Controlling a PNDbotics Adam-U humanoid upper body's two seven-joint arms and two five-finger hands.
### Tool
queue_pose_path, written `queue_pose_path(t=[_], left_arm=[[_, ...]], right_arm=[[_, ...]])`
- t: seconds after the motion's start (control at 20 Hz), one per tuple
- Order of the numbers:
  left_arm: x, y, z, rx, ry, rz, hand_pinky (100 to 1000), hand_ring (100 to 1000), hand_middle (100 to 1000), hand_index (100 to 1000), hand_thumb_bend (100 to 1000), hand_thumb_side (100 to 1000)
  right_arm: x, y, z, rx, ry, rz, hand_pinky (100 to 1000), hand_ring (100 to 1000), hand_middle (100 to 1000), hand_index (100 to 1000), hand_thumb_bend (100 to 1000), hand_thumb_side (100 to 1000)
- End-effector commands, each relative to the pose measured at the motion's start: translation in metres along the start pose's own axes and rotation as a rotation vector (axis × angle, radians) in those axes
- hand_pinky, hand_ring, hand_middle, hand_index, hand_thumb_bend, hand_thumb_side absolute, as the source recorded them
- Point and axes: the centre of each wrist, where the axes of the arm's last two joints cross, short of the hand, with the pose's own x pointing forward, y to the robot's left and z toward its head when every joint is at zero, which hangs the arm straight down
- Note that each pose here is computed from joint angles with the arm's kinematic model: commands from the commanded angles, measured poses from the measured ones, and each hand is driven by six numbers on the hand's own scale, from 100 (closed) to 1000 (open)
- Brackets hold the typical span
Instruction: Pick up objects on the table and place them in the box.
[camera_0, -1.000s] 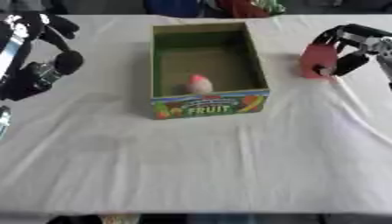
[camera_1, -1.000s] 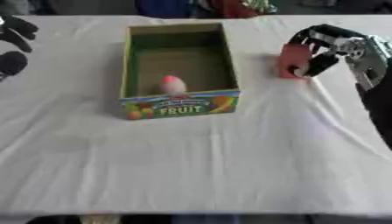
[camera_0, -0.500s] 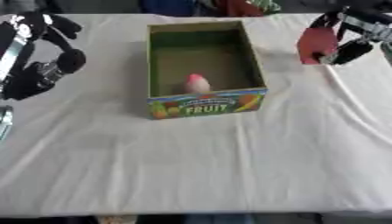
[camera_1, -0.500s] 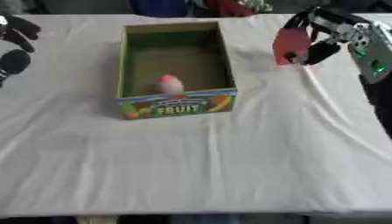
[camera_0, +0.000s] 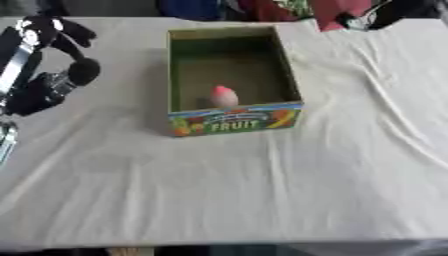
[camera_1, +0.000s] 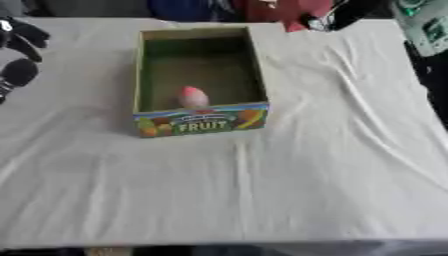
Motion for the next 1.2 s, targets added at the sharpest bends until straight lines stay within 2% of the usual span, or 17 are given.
queue_pose_path(t=[0.05, 0.4, 0.45, 0.55, 0.6, 0.8, 0.9, 0.95, 1.0, 1.05, 1.1, 1.2], left_arm=[[0.009, 0.006, -0.005, 0.024, -0.045, 0.005, 661, 519, 554, 696, 878, 963], [0.017, 0.003, -0.010, 0.051, -0.078, 0.063, 656, 514, 549, 692, 869, 959], [0.017, 0.002, -0.010, 0.052, -0.077, 0.066, 656, 514, 549, 692, 868, 959], [0.016, 0.001, -0.011, 0.058, -0.074, 0.074, 657, 514, 549, 693, 861, 957], [0.016, 0.000, -0.011, 0.061, -0.072, 0.079, 657, 515, 549, 693, 857, 957], [0.015, -0.003, -0.011, 0.074, -0.067, 0.089, 658, 517, 552, 693, 847, 958], [0.014, -0.003, -0.011, 0.085, -0.061, 0.092, 659, 516, 551, 691, 847, 958], [0.013, -0.003, -0.010, 0.093, -0.056, 0.095, 659, 516, 551, 690, 849, 958], [0.012, -0.003, -0.009, 0.100, -0.051, 0.097, 659, 516, 551, 690, 850, 958], [0.011, -0.003, -0.009, 0.105, -0.046, 0.098, 659, 516, 551, 689, 851, 959], [0.010, -0.003, -0.008, 0.110, -0.042, 0.098, 659, 515, 551, 688, 850, 959], [0.008, -0.002, -0.007, 0.123, -0.035, 0.099, 659, 515, 550, 687, 850, 959]], right_arm=[[0.009, 0.000, -0.018, 0.024, -0.017, 0.000, 537, 372, 352, 578, 103, 100], [0.012, 0.053, -0.055, 0.164, 0.021, -0.017, 562, 417, 393, 610, 121, 100], [0.014, 0.060, -0.059, 0.180, 0.019, -0.015, 566, 424, 400, 617, 126, 117], [0.018, 0.071, -0.066, 0.206, 0.007, 0.002, 584, 452, 441, 652, 168, 206], [0.021, 0.074, -0.069, 0.217, -0.004, 0.021, 598, 489, 485, 679, 198, 239], [0.032, 0.073, -0.072, 0.204, -0.044, 0.135, 662, 654, 701, 811, 289, 417], [0.036, 0.068, -0.071, 0.172, -0.055, 0.175, 704, 745, 802, 891, 374, 572], [0.037, 0.065, -0.069, 0.150, -0.061, 0.191, 729, 783, 847, 914, 384, 626], [0.039, 0.061, -0.067, 0.127, -0.064, 0.205, 743, 801, 865, 920, 391, 641], [0.041, 0.057, -0.065, 0.104, -0.066, 0.217, 788, 868, 928, 942, 416, 697], [0.042, 0.053, -0.062, 0.081, -0.068, 0.229, 802, 892, 947, 948, 417, 717], [0.045, 0.044, -0.055, 0.022, -0.070, 0.240, 808, 901, 956, 949, 402, 720]])
